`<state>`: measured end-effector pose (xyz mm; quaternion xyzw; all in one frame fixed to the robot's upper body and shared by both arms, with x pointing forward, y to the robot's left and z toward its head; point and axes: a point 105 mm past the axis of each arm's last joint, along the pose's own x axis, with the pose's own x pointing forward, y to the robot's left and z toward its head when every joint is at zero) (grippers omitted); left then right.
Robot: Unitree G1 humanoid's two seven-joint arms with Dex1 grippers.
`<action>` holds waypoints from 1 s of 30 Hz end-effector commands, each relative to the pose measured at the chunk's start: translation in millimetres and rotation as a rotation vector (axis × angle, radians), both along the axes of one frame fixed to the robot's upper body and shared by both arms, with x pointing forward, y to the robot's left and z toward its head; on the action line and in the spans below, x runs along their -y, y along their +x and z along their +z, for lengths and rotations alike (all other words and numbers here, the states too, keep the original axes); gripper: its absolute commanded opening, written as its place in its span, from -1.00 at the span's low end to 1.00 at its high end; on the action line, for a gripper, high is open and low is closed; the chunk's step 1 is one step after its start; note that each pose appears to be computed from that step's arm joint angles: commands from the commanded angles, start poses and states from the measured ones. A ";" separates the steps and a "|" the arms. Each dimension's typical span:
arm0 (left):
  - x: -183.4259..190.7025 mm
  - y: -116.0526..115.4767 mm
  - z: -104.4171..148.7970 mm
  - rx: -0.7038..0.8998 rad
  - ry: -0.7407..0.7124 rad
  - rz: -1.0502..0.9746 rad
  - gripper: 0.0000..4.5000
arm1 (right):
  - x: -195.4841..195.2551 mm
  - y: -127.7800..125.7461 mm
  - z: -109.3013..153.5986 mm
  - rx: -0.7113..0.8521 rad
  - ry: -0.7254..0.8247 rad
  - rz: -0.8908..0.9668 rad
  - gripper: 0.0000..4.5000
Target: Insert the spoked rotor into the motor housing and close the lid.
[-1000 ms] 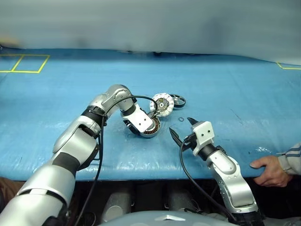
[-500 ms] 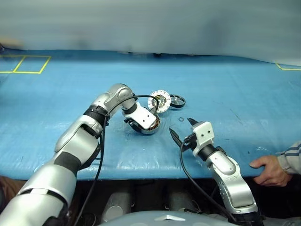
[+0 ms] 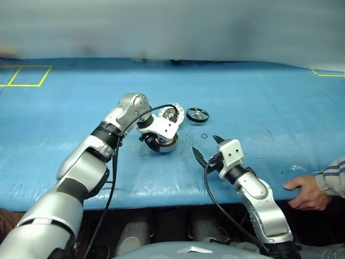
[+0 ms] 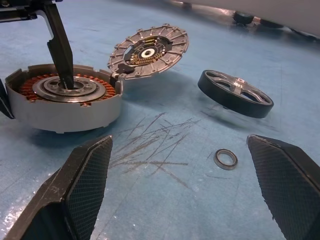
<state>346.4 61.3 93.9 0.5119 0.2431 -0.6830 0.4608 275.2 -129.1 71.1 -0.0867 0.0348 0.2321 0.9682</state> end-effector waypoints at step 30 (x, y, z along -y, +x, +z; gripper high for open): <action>0.5 -24.1 17.6 0.011 -0.039 0.076 0.99 | -16.4 13.1 8.5 0.048 0.011 0.082 1.00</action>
